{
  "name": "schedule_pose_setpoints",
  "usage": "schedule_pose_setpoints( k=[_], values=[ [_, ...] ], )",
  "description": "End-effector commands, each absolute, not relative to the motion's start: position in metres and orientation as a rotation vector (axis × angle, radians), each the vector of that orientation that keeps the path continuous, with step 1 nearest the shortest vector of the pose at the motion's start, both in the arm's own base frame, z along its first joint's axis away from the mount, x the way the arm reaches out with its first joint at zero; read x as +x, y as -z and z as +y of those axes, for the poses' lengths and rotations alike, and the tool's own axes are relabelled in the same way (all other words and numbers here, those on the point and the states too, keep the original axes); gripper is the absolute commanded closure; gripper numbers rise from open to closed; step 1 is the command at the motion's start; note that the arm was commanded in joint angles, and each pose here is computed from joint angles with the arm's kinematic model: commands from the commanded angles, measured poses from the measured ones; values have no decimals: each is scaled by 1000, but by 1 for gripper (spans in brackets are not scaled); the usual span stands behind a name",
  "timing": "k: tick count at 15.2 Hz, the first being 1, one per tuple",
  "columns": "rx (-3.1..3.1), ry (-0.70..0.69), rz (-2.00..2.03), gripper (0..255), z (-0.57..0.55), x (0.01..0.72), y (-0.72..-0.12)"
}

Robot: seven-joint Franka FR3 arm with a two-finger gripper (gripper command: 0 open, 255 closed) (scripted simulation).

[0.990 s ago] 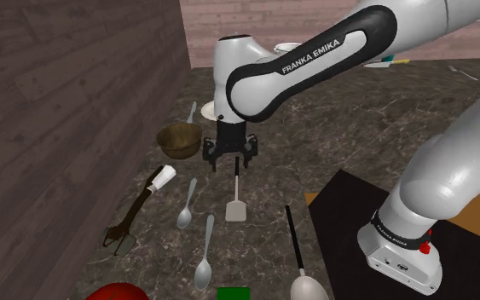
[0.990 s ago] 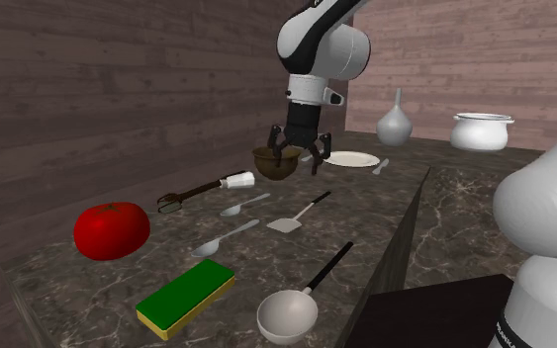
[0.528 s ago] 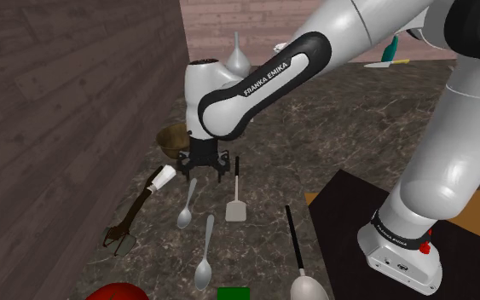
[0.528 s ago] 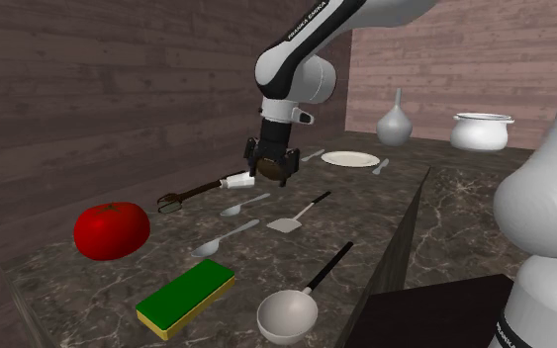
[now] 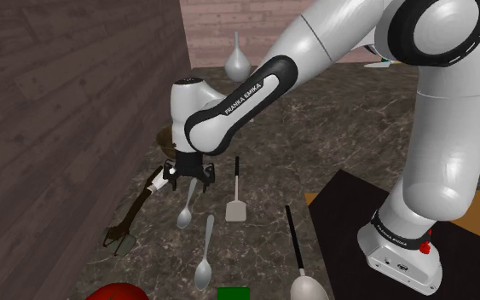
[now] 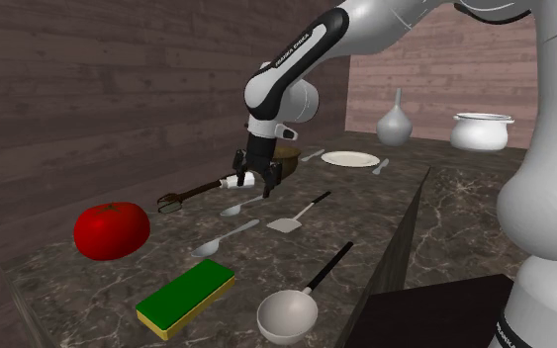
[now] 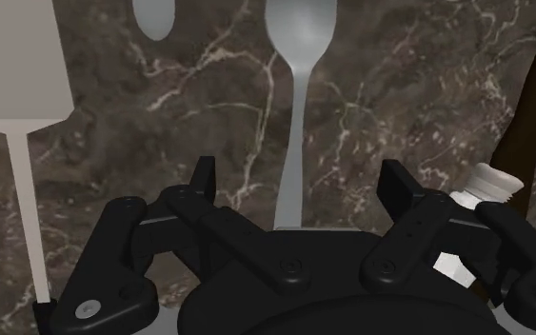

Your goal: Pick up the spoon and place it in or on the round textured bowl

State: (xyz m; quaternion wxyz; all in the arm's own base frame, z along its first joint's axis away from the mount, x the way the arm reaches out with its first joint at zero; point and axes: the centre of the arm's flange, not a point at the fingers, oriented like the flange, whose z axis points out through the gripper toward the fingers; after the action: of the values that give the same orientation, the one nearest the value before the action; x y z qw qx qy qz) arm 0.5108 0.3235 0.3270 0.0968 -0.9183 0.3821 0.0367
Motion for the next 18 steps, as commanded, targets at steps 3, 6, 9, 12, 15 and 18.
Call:
schedule_pose_setpoints(
  k=[3, 6, 9, 12, 15, 18],
  values=[
    [-2719, -108, 1133, 0, 329, 513, -303],
    [-2719, -108, 1133, 0, 329, 513, -303],
    [-2719, -108, 1133, 0, 329, 513, -303],
    [-2719, -108, 1133, 255, 329, 512, -303],
    [-2719, -108, 1133, 255, 329, 513, -303],
    [-2718, -109, 1133, 255, 330, 513, -304]
  ],
)
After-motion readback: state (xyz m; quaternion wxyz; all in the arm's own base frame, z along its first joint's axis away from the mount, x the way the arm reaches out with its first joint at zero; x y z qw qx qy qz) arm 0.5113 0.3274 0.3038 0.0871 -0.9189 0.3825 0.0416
